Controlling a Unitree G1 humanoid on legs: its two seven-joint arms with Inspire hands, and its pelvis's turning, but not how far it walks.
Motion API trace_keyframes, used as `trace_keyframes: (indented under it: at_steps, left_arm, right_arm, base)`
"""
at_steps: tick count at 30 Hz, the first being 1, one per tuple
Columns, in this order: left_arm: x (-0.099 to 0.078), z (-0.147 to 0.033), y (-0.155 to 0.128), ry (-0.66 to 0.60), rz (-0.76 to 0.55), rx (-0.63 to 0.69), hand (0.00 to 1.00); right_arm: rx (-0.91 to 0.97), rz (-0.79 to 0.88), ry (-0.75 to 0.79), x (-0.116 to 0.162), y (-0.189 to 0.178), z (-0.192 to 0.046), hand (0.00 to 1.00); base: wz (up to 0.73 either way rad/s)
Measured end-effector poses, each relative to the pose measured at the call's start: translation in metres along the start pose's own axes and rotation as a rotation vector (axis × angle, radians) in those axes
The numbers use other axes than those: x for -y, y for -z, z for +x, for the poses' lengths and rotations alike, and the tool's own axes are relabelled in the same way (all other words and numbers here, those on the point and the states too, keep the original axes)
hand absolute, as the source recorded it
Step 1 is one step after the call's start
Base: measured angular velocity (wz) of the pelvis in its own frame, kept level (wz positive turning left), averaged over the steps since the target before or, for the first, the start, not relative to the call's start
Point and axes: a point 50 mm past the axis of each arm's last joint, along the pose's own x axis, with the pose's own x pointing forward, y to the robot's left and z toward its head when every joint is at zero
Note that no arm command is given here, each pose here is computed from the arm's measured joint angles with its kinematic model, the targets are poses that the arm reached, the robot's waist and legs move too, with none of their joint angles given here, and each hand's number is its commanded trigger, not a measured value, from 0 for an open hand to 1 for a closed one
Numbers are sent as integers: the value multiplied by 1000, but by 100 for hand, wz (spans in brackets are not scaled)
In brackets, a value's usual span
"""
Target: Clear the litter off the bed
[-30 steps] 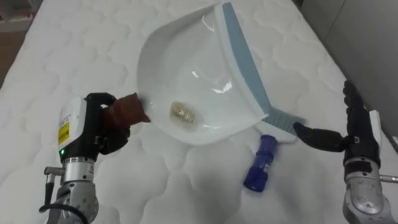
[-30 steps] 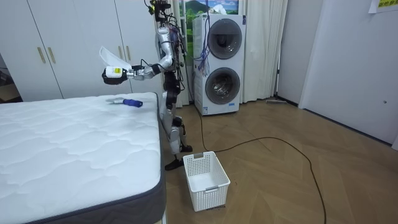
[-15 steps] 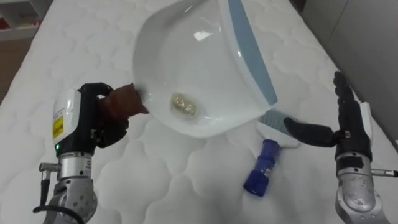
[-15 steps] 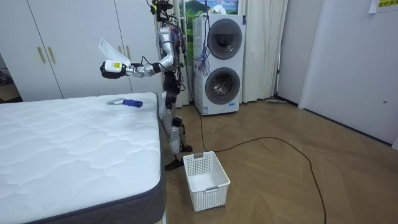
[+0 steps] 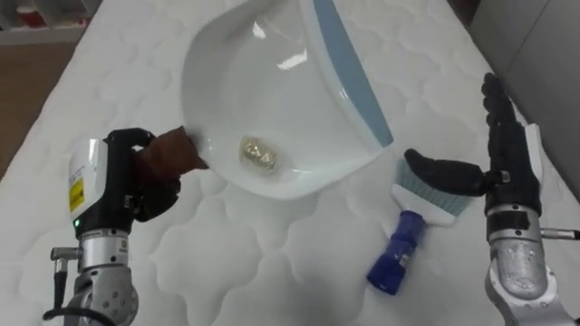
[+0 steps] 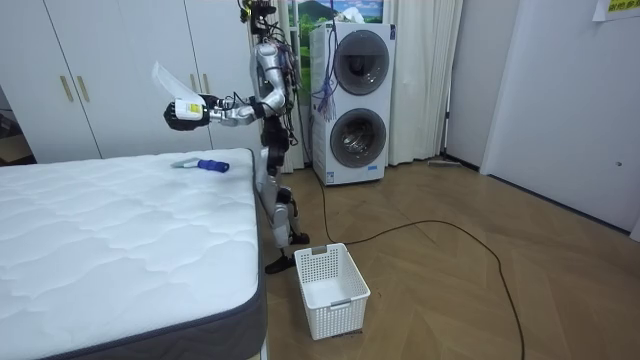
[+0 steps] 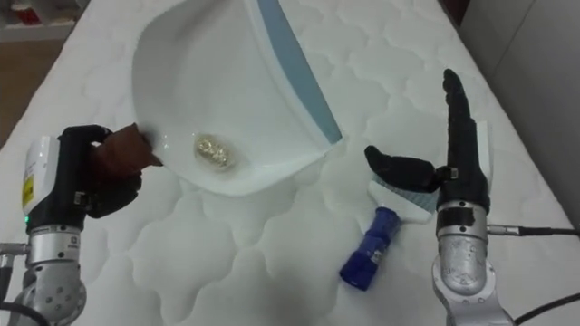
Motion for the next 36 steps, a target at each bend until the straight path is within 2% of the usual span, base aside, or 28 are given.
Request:
trace_keyframes:
  at_steps: [16, 20, 25, 28, 34, 36]
  left_arm:
    - [-2, 1, -2, -14, -2, 7, 100]
    - [2, -1, -3, 8, -12, -1, 100]
    - [8, -6, -2, 34, -29, -22, 100]
    - [15, -11, -4, 61, -33, -25, 100]
    - [20, -14, -1, 123, -25, -38, 100]
    - [21, -20, 5, 146, -13, -68, 100]
  right_arm:
    - [41, 1, 12, -5, -8, 0, 0]
    - [57, 7, -5, -7, -12, -1, 0]
    - [64, -2, -3, -8, -12, -2, 0]
    - [56, -25, 22, -3, -9, -5, 0]
    - [24, -7, -15, -13, -5, -9, 0]
    - [23, -22, -16, -10, -3, -9, 0]
  base:
    - [41]
    - [33]
    - [82]
    - [152]
    - [101]
    - [86]
